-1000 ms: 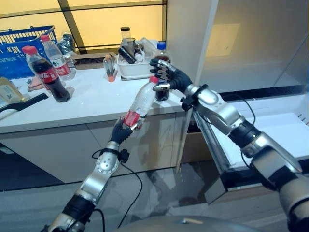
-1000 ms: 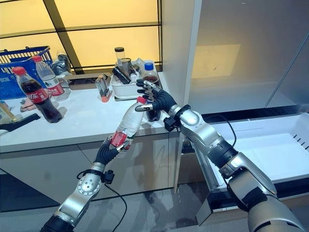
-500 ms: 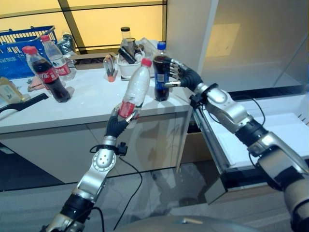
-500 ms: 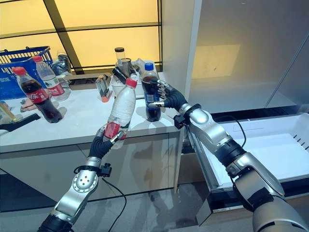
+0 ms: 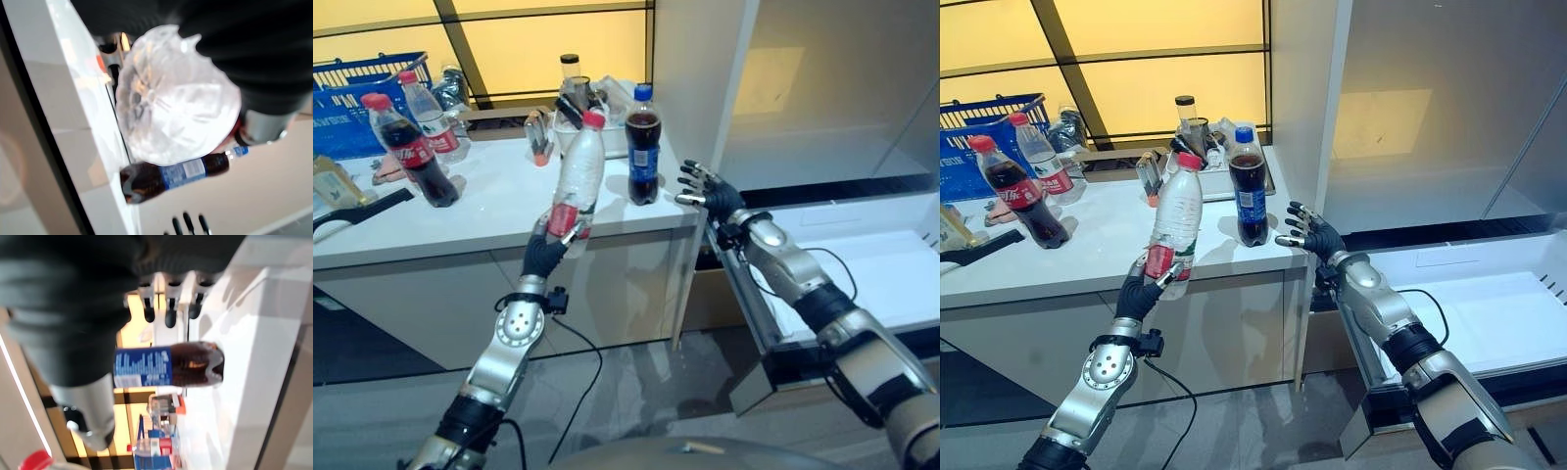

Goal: Take the drinks into the refrigerator

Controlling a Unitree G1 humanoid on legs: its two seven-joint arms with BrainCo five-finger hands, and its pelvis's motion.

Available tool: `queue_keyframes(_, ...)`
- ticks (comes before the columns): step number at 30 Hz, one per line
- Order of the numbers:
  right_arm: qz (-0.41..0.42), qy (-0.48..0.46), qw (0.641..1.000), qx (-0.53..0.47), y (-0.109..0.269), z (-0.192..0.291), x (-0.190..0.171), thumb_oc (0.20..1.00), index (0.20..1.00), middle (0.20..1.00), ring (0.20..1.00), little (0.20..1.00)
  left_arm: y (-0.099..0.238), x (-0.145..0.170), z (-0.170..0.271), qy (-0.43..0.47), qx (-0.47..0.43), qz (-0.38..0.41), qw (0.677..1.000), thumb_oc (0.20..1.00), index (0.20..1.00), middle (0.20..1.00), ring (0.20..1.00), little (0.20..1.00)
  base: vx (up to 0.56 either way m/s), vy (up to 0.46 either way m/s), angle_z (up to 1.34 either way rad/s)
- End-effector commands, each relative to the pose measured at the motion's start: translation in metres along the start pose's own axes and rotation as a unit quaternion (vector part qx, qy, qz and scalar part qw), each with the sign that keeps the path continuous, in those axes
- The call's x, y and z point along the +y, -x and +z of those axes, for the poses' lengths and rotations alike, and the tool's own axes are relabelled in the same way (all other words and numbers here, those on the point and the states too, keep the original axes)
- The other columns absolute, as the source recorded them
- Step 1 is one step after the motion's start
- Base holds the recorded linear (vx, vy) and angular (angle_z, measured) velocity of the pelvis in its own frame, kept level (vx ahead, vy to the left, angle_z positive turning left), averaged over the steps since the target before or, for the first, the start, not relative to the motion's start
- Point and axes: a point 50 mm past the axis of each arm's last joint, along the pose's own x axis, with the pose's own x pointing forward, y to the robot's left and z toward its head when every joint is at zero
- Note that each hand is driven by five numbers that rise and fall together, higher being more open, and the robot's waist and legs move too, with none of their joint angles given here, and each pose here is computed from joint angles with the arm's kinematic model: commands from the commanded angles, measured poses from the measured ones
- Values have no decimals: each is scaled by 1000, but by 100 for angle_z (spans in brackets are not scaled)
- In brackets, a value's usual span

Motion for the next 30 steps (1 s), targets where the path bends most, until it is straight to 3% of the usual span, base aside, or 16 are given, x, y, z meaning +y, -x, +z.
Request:
queue_keyframes(1, 68, 92, 992, -60, -23, 59, 10, 1000, 1000, 1000, 1000, 1000, -21, 0, 69, 15, -179, -49, 982, 200, 200, 200, 200, 200, 0, 0, 0)
queue_keyframes(6, 162, 128, 974, -90, -35, 97, 40, 1000, 1000, 1000, 1000, 1000, -25, -10, 71, -12, -182, -106, 978, 200, 200, 200, 200, 200, 0, 0, 0)
queue_keyframes(12, 199, 121, 965, -121, -40, 113, 65, 1000, 1000, 1000, 1000, 1000, -31, -12, 67, -27, -169, -116, 978, 200, 200, 200, 200, 200, 0, 0, 0)
queue_keyframes(22, 216, 32, 965, -147, -47, 103, 108, 1000, 1000, 1000, 1000, 1000, -53, -20, 69, -35, -164, -94, 981, 200, 200, 200, 200, 200, 0, 0, 0)
queue_keyframes(30, 214, 14, 964, -161, -44, 102, 116, 1000, 1000, 1000, 1000, 1000, -57, -19, 76, -28, -177, -71, 981, 200, 200, 200, 200, 200, -4, 0, 0)
